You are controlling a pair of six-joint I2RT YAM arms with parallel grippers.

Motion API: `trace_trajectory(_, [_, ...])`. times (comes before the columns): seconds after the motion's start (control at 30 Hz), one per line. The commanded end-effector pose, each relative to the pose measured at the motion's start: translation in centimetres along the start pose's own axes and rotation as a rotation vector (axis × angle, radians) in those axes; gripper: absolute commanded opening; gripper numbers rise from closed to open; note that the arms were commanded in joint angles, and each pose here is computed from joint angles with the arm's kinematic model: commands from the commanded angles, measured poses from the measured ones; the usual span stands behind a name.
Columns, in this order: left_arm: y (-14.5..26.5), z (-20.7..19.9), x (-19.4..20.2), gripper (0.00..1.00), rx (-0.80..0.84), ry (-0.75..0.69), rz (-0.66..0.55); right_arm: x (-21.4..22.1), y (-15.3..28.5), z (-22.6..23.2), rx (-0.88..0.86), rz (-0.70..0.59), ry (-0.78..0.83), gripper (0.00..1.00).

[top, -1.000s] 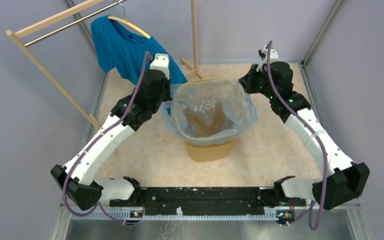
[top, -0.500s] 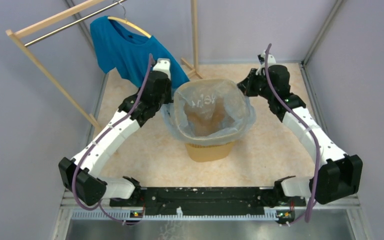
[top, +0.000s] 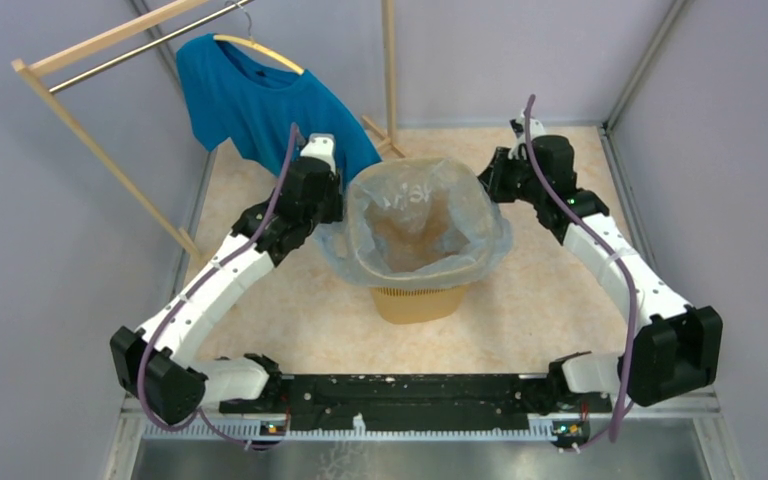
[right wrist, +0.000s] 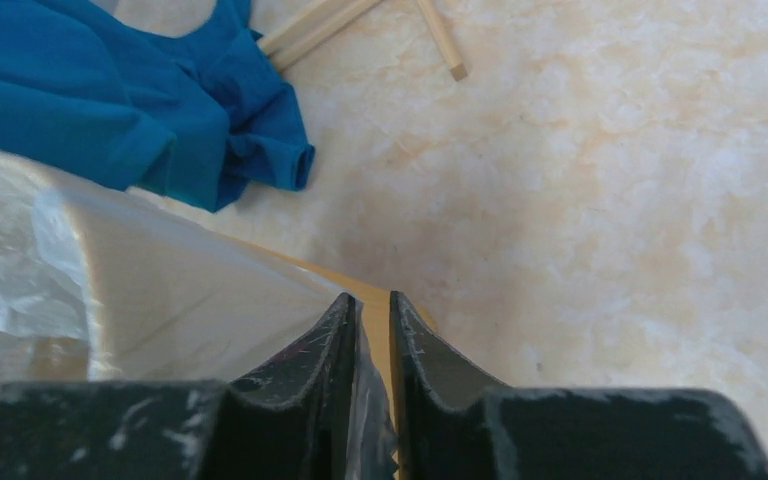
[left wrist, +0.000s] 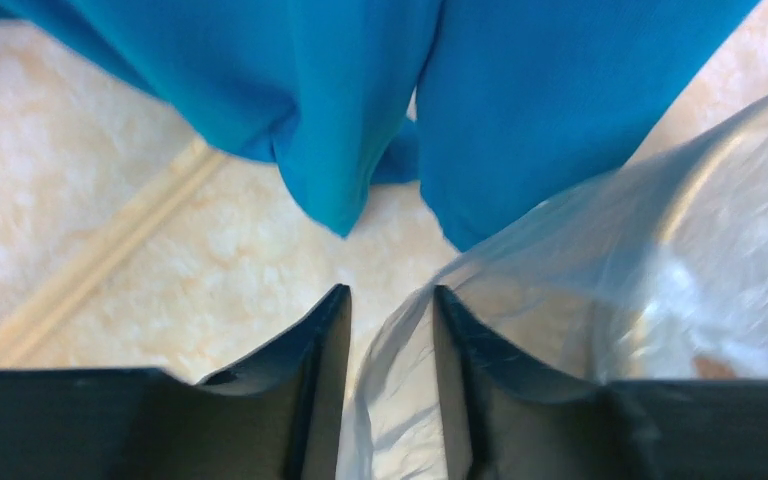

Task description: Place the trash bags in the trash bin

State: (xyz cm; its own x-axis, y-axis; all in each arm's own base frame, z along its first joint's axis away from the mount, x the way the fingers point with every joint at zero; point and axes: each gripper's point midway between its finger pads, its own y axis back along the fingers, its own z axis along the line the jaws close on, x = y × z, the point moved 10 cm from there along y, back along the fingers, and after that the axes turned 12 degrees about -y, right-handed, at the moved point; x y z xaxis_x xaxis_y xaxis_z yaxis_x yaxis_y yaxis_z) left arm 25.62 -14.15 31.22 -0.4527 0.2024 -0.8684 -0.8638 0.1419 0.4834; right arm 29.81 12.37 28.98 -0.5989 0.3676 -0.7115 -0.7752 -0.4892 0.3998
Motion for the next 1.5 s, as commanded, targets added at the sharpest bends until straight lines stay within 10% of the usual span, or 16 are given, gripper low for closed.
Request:
trace_trajectory(0.0, [2.7,1.1,1.2,0.52,-0.017,-0.013,0.036,-1.5,3.6,0.8,0.049,-0.05,0.052,0.26])
trace_trajectory(0.3, [5.7,2.1,2.0,0.74,-0.014,0.017,0.059,-1.4,9.1,2.0,0.071,-0.08,0.093,0.64])
trace_trajectory(0.53, [5.3,1.2,4.0,0.73,0.054,0.106,0.086,0.5,10.7,1.4,0.08,-0.055,0.081,0.69])
trace_trajectory(1.1, [1.4,-2.7,10.8,0.23,0.339,0.262,0.256,6.3,8.0,-1.9,0.011,-0.004,-0.027,0.13])
trace_trajectory(1.47, [0.0,-3.8,14.3,0.16,0.411,0.323,0.301,9.6,4.9,-3.7,-0.058,0.043,-0.151,0.06])
